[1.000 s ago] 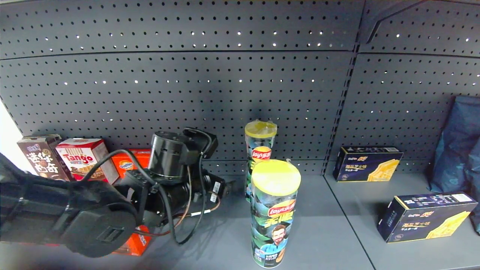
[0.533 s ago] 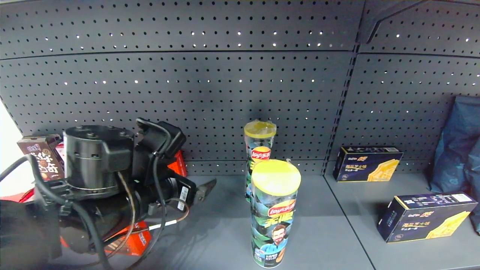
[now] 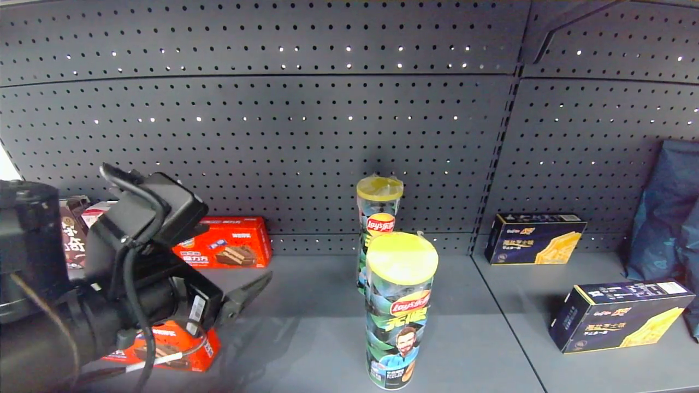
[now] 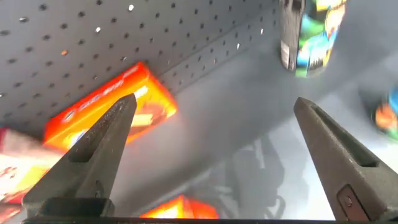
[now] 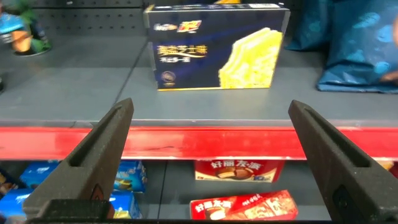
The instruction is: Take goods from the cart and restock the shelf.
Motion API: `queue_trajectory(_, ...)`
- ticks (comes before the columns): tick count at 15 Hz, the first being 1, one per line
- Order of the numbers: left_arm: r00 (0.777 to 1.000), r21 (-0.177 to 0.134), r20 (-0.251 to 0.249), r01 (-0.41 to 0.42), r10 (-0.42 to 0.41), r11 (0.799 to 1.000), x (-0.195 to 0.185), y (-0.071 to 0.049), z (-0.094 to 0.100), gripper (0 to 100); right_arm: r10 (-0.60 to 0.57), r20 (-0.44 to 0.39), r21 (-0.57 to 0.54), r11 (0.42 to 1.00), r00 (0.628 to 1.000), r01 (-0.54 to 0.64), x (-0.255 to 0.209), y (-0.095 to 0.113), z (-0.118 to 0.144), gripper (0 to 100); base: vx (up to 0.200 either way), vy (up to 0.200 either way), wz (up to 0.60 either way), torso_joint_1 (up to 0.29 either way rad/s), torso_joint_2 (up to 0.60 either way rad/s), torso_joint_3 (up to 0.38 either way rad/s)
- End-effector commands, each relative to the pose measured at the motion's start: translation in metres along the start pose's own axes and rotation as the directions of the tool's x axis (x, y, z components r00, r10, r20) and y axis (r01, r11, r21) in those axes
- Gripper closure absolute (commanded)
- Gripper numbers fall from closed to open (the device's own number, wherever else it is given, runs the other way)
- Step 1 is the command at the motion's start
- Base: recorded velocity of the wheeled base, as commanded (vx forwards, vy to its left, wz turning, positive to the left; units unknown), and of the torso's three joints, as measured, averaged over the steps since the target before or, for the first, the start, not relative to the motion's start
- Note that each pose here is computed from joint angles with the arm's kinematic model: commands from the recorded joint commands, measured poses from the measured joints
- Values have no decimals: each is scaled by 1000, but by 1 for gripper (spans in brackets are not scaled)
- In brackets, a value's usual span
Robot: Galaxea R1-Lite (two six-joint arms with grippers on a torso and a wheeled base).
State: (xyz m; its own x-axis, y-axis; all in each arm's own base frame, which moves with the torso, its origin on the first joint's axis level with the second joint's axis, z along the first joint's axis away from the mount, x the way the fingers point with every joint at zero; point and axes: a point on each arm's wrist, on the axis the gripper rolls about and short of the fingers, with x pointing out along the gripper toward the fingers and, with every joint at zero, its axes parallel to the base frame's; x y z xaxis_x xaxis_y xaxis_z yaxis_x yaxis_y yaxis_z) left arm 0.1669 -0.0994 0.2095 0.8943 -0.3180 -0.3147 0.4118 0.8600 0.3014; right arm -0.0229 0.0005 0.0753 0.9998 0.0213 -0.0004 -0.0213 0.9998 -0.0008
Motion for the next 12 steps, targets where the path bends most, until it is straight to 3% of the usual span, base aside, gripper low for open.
queue_trajectory(1, 1000, 0, 26, -5, 5, 1000, -20, 2, -8, 0, 9, -1, -5, 1000, 1000, -9, 0, 0, 0, 0, 0, 0, 0, 0, 0, 0)
queue_trajectory(3, 1000, 1, 7, 0, 0, 1000, -21, 0, -15, 0, 17, -32, -7, 1000, 999, -17, 2, 0, 1, 0, 0, 0, 0, 0, 0, 0)
queue_trajectory(4, 1000, -2, 5, 0, 0, 1000, -21, 0, -16, 0, 34, 42, 10, 999, 999, -34, -3, 0, 20, 0, 0, 0, 0, 0, 0, 0)
queue_trajectory(5, 1000, -4, 6, 9, -9, 1000, -21, 0, -17, 0, 110, 48, 91, 989, 993, -114, 2, 0, 92, 0, 0, 0, 0, 0, 0, 0)
queue_trajectory(7, 999, -9, 29, 15, -15, 1000, -20, 1, -15, 0, 191, 10, 5, 982, 982, -191, 18, 0, 144, 0, 0, 0, 0, 0, 0, 0)
queue_trajectory(9, 1000, -7, 25, 17, -17, 1000, -18, 0, -15, 0, 294, -102, -27, 954, 950, -298, 49, 6, 149, 0, 0, 0, 0, 0, 0, 0)
queue_trajectory(12, 1000, -4, 12, 21, -21, 1000, -13, -1, -14, 0, 405, -171, -9, 911, 898, -412, 90, 19, 157, 0, 0, 0, 0, 0, 0, 0)
